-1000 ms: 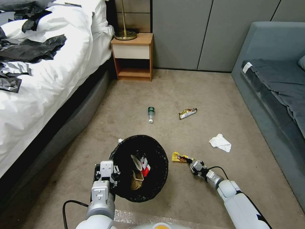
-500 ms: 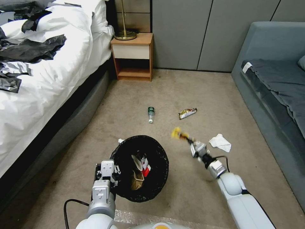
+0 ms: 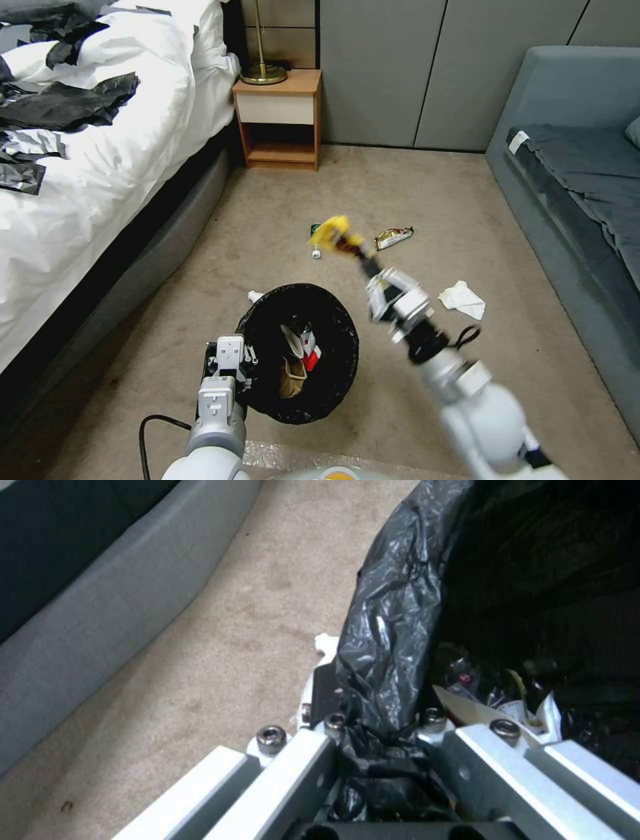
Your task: Pick up the trash bin, then pick up the garbage from the floor and place it into the trash bin.
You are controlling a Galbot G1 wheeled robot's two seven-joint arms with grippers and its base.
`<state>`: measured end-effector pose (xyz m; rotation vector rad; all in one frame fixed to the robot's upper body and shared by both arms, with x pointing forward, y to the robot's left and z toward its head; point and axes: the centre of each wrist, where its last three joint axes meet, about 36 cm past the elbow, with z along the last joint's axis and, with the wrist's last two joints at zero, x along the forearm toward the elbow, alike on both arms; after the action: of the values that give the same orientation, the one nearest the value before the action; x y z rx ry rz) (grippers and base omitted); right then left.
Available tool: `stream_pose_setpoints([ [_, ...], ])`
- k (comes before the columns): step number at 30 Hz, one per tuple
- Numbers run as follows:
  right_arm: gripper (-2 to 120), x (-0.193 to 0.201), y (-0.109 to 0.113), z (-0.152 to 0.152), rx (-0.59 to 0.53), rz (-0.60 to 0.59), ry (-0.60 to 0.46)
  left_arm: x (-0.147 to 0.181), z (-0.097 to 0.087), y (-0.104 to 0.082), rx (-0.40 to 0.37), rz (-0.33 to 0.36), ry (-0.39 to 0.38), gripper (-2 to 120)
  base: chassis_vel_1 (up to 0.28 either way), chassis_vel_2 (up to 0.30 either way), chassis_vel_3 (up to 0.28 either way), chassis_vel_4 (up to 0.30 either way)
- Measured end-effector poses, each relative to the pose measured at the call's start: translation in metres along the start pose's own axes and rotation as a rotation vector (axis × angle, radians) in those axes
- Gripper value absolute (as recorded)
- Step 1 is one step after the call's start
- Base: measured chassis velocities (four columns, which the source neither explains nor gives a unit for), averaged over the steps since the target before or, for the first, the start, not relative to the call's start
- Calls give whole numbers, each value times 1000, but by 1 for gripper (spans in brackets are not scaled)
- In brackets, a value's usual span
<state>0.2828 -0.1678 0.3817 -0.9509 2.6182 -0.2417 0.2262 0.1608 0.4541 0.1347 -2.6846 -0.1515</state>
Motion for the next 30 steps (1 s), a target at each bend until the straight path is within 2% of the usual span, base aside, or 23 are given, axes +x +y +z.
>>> stream_pose_setpoints([
  [1, 0, 0, 0, 0, 0, 0, 0, 0, 0, 0, 0, 0, 0, 0, 0, 0, 0, 0],
  [4, 0, 9, 29, 25, -19, -54, 57, 1, 0, -1, 5, 8, 4, 0, 0, 0, 0, 0],
  [7, 0, 8, 40, 39, -38, -75, 84, 4, -2, -3, 13, 17, 10, 0, 0, 0, 0, 0],
  [17, 2, -4, 55, 76, -33, -62, 158, 5, -1, -3, 10, 15, 12, 0, 0, 0, 0, 0],
  [20, 14, -3, 56, 83, -21, -64, 175, 5, -1, -3, 10, 14, 12, 0, 0, 0, 0, 0],
  [22, 17, -2, 56, 83, -20, -65, 177, 4, -1, -3, 10, 14, 11, 0, 0, 0, 0, 0],
  [24, 30, -2, 56, 83, -20, -64, 178, 4, -1, -3, 11, 13, 10, 0, 0, 0, 0, 0],
  [25, 30, -2, 56, 83, -20, -64, 178, 4, -1, -3, 11, 13, 10, 0, 0, 0, 0, 0],
  [26, 37, -2, 57, 83, -20, -63, 177, 4, -2, -3, 12, 13, 9, 0, 0, 0, 0, 0],
  [28, 38, -3, 57, 83, -20, -63, 175, 4, -1, -4, 13, 13, 9, 0, 0, 0, 0, 0],
  [30, 50, -3, 57, 81, -21, -62, 173, 3, -2, -5, 15, 15, 9, 0, 0, 0, 0, 0],
])
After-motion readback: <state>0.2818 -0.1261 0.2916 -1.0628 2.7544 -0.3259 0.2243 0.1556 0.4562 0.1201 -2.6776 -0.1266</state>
